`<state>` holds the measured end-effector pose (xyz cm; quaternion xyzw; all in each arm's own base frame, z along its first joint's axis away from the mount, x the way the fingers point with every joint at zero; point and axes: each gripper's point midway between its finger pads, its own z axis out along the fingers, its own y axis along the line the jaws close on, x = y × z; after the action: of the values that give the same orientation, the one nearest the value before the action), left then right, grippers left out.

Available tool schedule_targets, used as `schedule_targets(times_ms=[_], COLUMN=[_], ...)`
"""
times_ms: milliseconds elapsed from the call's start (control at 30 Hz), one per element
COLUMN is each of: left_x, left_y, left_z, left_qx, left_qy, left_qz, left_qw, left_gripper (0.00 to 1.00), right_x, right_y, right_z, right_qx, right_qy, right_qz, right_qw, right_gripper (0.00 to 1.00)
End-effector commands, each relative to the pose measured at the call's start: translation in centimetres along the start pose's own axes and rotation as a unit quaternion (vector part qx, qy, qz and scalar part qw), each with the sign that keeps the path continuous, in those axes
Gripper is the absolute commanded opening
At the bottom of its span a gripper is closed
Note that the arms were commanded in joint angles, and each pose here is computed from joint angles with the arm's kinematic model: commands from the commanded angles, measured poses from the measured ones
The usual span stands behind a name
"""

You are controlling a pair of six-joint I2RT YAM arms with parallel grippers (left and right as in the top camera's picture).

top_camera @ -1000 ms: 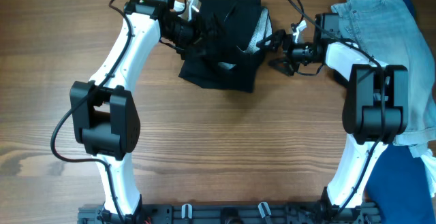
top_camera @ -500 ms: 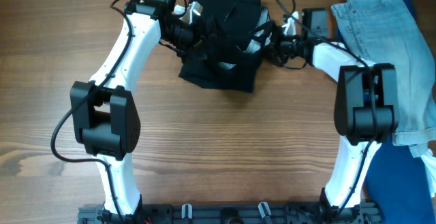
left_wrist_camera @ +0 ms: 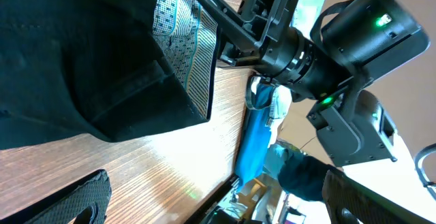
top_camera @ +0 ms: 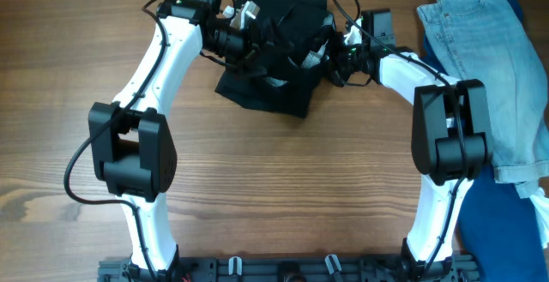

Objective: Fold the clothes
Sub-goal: 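Grasp and tidy the folded trousers' sides with both grippers, then release the trousers and withdraw both grippers outward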

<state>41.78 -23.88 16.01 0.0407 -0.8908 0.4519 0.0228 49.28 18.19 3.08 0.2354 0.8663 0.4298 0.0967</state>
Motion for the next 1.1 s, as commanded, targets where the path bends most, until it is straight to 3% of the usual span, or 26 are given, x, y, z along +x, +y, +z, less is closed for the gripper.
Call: schedule_targets(times_ms=[0, 167, 300, 467, 533, 600, 633, 700, 800, 1067], left_x=[-0.6, -3.1, -4.6, -5.4, -5.9, -6.5, -6.9, -7.8, -8.8, -10.2], left_y=[-0.1, 2.2, 5.4, 8.7, 10.2, 10.7, 11.5, 14.1, 18.0, 19.8], left_z=[-1.9, -5.0, -6.5, -4.8, -3.9, -3.2, -3.3, -4.0, -5.6, -6.2], left_qx=[-0.013, -0.025, -0.089, -0.103, -0.079, 0.023, 0.04, 0.045, 0.049, 0.063], left_qy=[-0.031, -0.077, -0.108, -0.083, -0.07, -0.052, -0.054, -0.063, -0.085, -0.109], left_qz=[0.04, 0.048, 0.057, 0.083, 0.069, 0.071, 0.063, 0.036, 0.008, 0.019], left_qw=[0.999, 0.996, 0.988, 0.988, 0.992, 0.996, 0.996, 0.996, 0.995, 0.992], left_gripper=[1.0, 1.0, 1.0, 1.0, 1.0, 0.94, 0.92, 0.91, 0.99, 1.0], right_x=[-0.9, -2.2, -5.0, -6.2, -6.1, -5.8, -5.6, -5.3, -4.9, -3.2], right_y=[-3.8, -7.2, -7.4, -4.1, -2.7, -0.8, -0.4, 1.0, 3.2, 7.1], right_z=[-0.3, -3.3, -5.8, -8.7, -9.5, -10.5, -10.8, -11.7, -13.3, -15.2], right_qx=[0.045, 0.065, 0.023, -0.09, -0.12, -0.146, -0.152, -0.165, -0.181, -0.203], right_qy=[-0.013, -0.009, -0.027, -0.013, -0.008, -0.003, -0.001, 0.0, -0.006, -0.009], right_qz=[0.038, 0.11, 0.05, -0.014, -0.044, -0.064, -0.069, -0.085, -0.121, -0.176], right_qw=[0.998, 0.992, 0.998, 0.996, 0.992, 0.987, 0.986, 0.983, 0.976, 0.963], right_gripper=[1.0, 1.0, 1.0, 1.0, 1.0, 1.0, 1.0, 1.0, 0.99, 1.0])
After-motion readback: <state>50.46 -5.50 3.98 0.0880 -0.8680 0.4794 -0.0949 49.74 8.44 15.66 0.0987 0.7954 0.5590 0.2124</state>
